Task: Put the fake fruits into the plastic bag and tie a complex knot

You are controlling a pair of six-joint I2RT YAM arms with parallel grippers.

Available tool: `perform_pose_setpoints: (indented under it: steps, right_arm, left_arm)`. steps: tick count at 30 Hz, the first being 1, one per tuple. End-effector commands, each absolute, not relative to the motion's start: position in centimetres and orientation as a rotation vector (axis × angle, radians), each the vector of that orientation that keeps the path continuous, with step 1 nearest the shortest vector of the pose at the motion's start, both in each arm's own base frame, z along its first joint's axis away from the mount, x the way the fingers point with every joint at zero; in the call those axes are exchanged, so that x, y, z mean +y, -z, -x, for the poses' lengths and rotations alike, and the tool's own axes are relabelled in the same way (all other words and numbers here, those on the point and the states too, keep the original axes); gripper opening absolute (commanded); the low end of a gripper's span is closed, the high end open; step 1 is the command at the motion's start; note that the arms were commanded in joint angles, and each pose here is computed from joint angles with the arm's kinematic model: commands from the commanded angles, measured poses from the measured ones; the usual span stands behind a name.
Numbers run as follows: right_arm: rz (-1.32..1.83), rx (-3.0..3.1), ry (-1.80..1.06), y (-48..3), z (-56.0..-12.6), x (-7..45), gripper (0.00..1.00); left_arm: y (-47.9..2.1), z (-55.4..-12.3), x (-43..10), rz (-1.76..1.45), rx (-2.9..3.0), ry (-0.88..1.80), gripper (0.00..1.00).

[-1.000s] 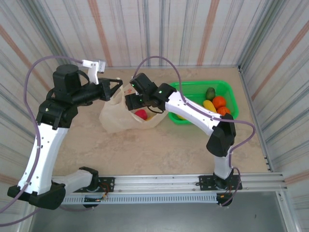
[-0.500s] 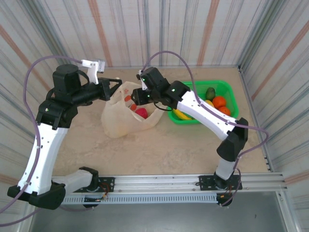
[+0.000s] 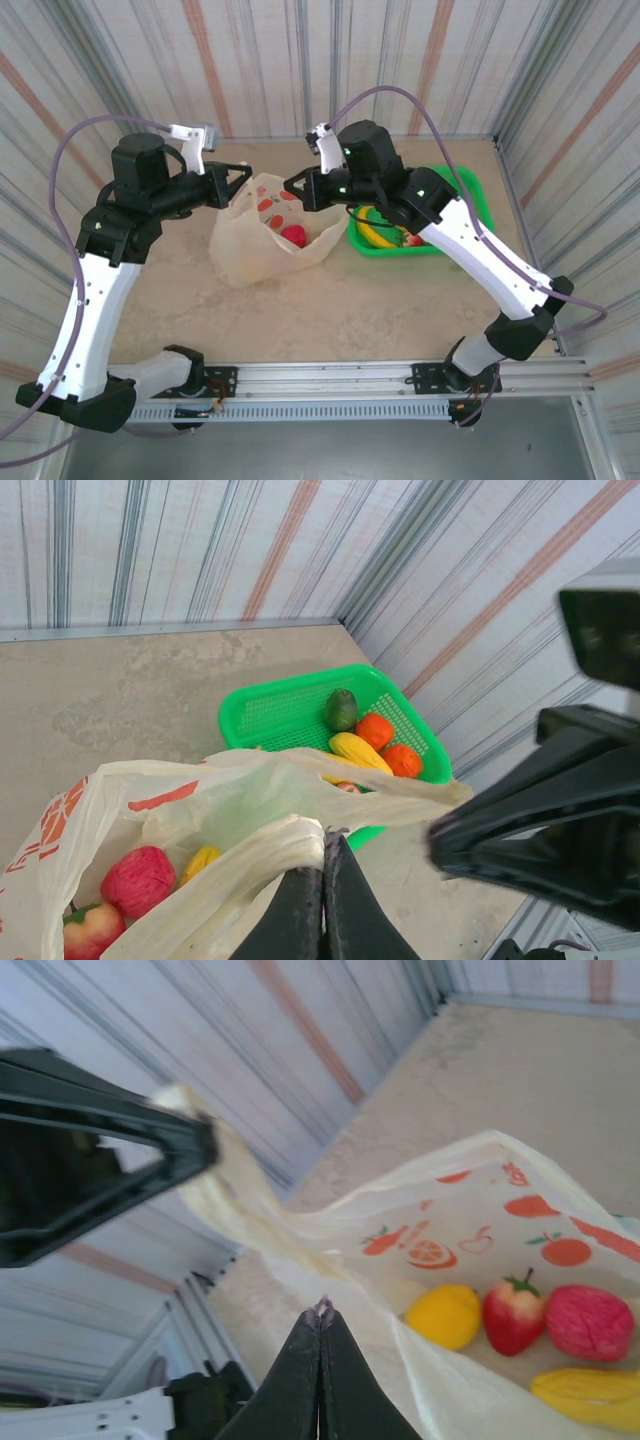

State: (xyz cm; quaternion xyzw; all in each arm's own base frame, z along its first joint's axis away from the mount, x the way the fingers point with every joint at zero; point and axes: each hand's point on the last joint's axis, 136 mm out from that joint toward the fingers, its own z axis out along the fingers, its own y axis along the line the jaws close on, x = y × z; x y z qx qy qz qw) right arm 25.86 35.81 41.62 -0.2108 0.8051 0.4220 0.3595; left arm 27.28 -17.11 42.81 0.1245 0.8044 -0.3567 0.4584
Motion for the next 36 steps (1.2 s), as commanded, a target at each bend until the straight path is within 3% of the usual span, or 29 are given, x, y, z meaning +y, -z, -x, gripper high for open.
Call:
perform_pose_setpoints:
  steps: [1, 3, 5, 11, 15, 25, 36]
  right_arm:
    - [0.483, 2.012, -1.178, -44.3, -26.0, 33.3, 0.08]
    - [0.362, 2.031, -1.104, -44.0, -28.0, 30.4, 0.13]
    - [0.212, 2.089, -0.989, -42.3, -30.6, 26.6, 0.25]
    - [-0.123, 2.382, -0.454, -31.0, -36.0, 15.1, 0.33]
    - [-0.120, 2.559, -0.216, -24.2, -37.1, 12.7, 0.57]
    - [0.180, 2.761, 0.346, -13.9, -40.6, 10.3, 0.99]
    - [0.070, 2.916, 0.280, -5.2, -42.5, 9.0, 0.97]
  left_arm:
    - [-43.8, -26.8, -17.1, -0.338, 1.953, 0.857, 0.00]
    - [-43.9, -26.7, -17.0, -0.338, 1.951, 0.857, 0.00]
    - [-43.8, -26.7, -17.1, -0.341, 1.952, 0.860, 0.00]
    - [-43.8, -26.5, -17.3, -0.352, 1.951, 0.859, 0.00]
    - [-43.8, -26.4, -17.5, -0.361, 1.953, 0.859, 0.00]
    - [-43.7, -25.7, -17.8, -0.396, 1.949, 0.839, 0.00]
    - [-43.5, -25.5, -18.1, -0.398, 1.948, 0.847, 0.00]
